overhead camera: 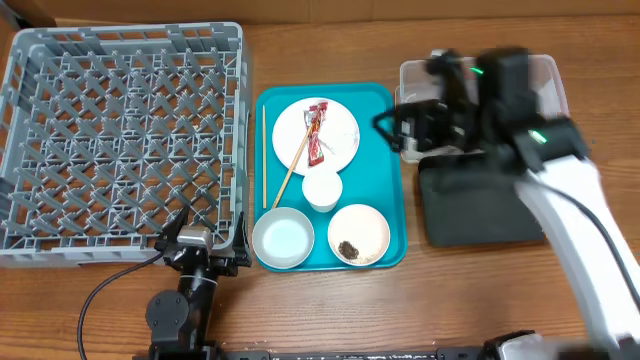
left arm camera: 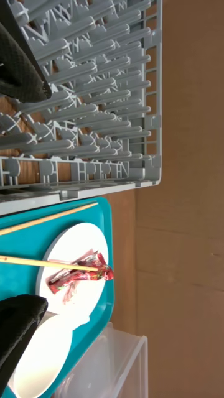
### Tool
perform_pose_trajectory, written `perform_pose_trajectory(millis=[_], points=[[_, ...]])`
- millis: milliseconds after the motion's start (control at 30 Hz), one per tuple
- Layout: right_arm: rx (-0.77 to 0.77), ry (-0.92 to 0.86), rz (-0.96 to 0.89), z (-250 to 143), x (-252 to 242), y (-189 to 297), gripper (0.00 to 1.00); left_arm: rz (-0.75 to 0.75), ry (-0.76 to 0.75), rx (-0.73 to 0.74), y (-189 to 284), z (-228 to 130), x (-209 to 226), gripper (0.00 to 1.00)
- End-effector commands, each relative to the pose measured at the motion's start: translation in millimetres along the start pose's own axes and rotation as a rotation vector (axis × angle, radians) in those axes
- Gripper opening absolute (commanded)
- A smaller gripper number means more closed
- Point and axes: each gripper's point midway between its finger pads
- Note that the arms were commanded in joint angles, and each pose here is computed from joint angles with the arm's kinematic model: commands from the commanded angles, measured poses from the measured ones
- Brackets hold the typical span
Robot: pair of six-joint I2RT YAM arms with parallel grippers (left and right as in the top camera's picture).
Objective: Sort waste into correct bins and load items into the dishwasher
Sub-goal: 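Reach right gripper to the plate and grasp the red wrapper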
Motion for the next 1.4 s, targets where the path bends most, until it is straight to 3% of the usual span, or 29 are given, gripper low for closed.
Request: perform_pose_trajectory(millis=[0,167,500,1100,1200,1367], points=[[0.034,0.059,0.080,9.7,22.0,-59.4,1.00,-0.014,-0.020,-0.006,0.1,0.2,-3.0,1.00],[0.059,0.041,0.102,3.4,18.6,-134.2,1.00,-0.014,-0.020,-0.006,0.1,0.2,-3.0,1.00],[-0.032,0.159,-0.414,-29.4,-41.7,-205.6,1.00,-0.014,-0.020,-0.006,0.1,0.2,-3.0,1.00],[0.031,0.155,-0.444,-56.9,-75.2,-251.3,0.89,-0.014,-0.020,-0.006,0.1,0.2,-3.0,1.00],[0.018,0.155,-0.437,-54.0,-73.3,-252.2,0.73,-0.014,-0.020,-0.006,0.1,0.2,-3.0,1.00],[0.015,0.145,-0.438,-53.2,-74.1,-251.9,0.34,-0.014,-0.020,-0.006,0.1,0.2,-3.0,1.00]])
Point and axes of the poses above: each gripper's point midway between its finger pads, its own y axis back along the fingers, its own x axis along the line the jaws close on, z = x × y, and after that the axes turned 13 degrees about -y, right-handed
